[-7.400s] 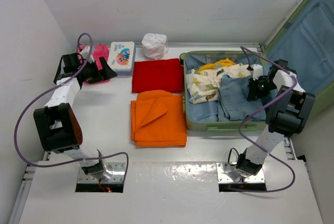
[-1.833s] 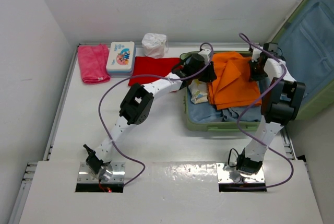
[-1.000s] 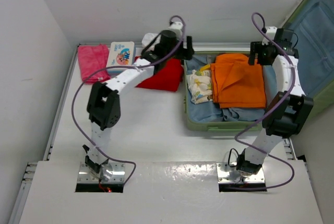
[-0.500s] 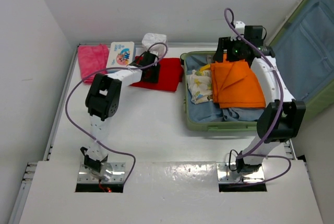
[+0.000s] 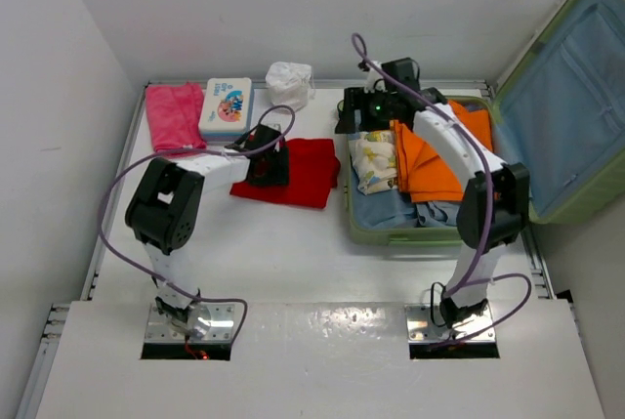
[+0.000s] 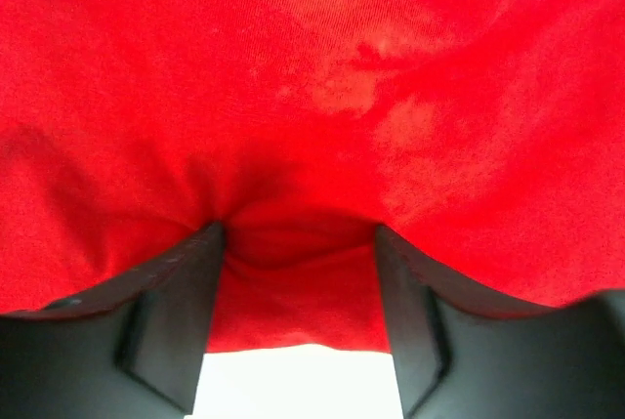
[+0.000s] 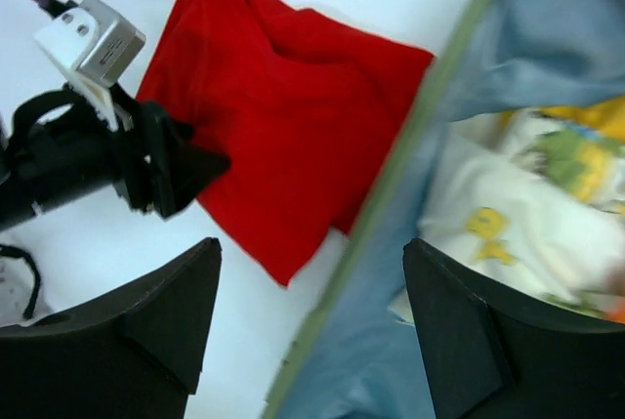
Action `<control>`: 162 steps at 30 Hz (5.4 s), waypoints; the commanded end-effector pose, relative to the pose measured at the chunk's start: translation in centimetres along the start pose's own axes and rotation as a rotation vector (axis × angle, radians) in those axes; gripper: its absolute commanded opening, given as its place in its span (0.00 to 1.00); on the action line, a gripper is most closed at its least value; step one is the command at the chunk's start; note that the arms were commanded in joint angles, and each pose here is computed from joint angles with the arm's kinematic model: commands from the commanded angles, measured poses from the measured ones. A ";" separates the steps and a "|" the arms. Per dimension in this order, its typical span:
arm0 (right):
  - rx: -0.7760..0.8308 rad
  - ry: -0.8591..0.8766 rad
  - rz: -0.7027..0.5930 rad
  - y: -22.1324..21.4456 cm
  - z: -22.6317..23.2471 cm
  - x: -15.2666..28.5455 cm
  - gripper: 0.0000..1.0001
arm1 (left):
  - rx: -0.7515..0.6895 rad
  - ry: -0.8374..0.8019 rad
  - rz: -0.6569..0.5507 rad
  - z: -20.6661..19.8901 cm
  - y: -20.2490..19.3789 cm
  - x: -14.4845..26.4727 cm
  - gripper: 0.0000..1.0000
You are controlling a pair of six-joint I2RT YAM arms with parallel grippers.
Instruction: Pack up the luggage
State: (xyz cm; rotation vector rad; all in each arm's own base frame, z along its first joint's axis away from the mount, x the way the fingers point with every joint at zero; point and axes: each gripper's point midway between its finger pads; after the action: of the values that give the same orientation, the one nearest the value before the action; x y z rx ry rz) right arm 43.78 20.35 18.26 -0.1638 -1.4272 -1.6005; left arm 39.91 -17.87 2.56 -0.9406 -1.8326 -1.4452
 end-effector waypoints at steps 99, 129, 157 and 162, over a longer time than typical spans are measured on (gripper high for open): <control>0.097 -0.339 0.309 -14.2 -14.7 15.2 0.00 | -0.476 -0.486 -0.238 -28.4 -2.6 11.5 0.00; 0.173 -0.355 0.281 -9.1 -9.6 16.9 0.87 | -0.060 -0.013 -0.540 -3.2 19.8 17.5 0.76; 0.085 -0.290 0.108 -5.7 -7.4 14.3 0.87 | 0.044 0.565 -0.016 30.2 12.2 -0.2 0.00; 0.091 -0.281 0.100 -5.2 -7.4 14.1 0.87 | 0.088 0.428 0.117 27.7 7.6 0.8 0.00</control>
State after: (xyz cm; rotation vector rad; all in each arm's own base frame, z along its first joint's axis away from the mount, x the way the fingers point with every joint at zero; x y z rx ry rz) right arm 34.55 5.01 19.44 -0.4849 -1.6474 -1.4194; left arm 49.21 12.12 2.34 -0.4485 -1.4990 -1.4797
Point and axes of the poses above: each gripper's point midway between its finger pads, its own x axis back along the fingers, its own z axis along the line the jaws close on, y = z × x, and after that the axes turned 6 degrees about x, right-handed
